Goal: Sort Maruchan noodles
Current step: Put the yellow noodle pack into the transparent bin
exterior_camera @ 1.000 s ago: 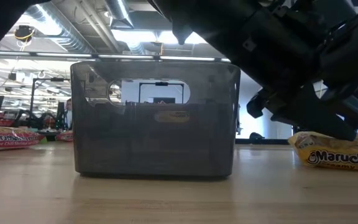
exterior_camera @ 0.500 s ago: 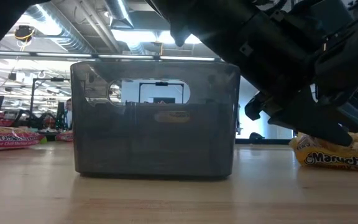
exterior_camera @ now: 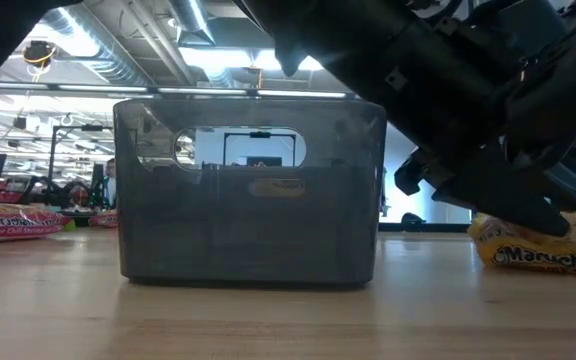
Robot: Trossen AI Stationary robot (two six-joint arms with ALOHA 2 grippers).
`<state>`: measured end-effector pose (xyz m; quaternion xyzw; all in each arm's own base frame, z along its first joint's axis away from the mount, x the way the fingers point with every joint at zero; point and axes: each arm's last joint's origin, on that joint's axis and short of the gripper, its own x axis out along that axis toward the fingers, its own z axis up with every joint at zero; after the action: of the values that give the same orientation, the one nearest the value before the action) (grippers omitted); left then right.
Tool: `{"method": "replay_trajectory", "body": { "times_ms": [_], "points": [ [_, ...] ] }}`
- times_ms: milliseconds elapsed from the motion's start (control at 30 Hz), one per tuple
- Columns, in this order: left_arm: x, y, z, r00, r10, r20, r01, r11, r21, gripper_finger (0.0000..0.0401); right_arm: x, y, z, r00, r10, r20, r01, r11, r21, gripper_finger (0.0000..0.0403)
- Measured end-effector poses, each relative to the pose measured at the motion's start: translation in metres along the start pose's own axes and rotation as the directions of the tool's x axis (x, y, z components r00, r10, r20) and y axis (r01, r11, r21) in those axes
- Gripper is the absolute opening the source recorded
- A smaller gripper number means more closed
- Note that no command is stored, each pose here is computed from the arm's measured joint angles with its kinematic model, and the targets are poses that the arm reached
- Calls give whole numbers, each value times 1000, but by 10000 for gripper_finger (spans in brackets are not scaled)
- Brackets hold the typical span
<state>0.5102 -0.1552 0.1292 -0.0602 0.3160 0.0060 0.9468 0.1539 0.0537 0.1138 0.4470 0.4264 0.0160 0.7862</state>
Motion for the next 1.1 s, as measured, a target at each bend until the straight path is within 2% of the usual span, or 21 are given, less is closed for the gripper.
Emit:
{"method": "replay_trajectory", "body": {
  "times_ms": [567,667,867,1000,1100],
  "points": [
    [0,-2,0,1000,-14,1,14,1000,0,207,10,9,7,998,60,16,-60,998,-4,246],
    [0,-2,-1,1000,-8,3,8,1000,2,207,10,13,10,996,73,60,-72,997,-14,230],
    [2,6,0,995,99,31,-99,995,21,207,10,17,13,991,103,83,-101,994,-32,163],
    [1,5,1,994,100,39,-101,995,21,207,10,18,12,990,112,80,-109,993,-51,115],
    [2,5,1,994,102,36,-103,994,20,207,10,17,13,991,98,96,-92,993,-69,95]
  ]
}}
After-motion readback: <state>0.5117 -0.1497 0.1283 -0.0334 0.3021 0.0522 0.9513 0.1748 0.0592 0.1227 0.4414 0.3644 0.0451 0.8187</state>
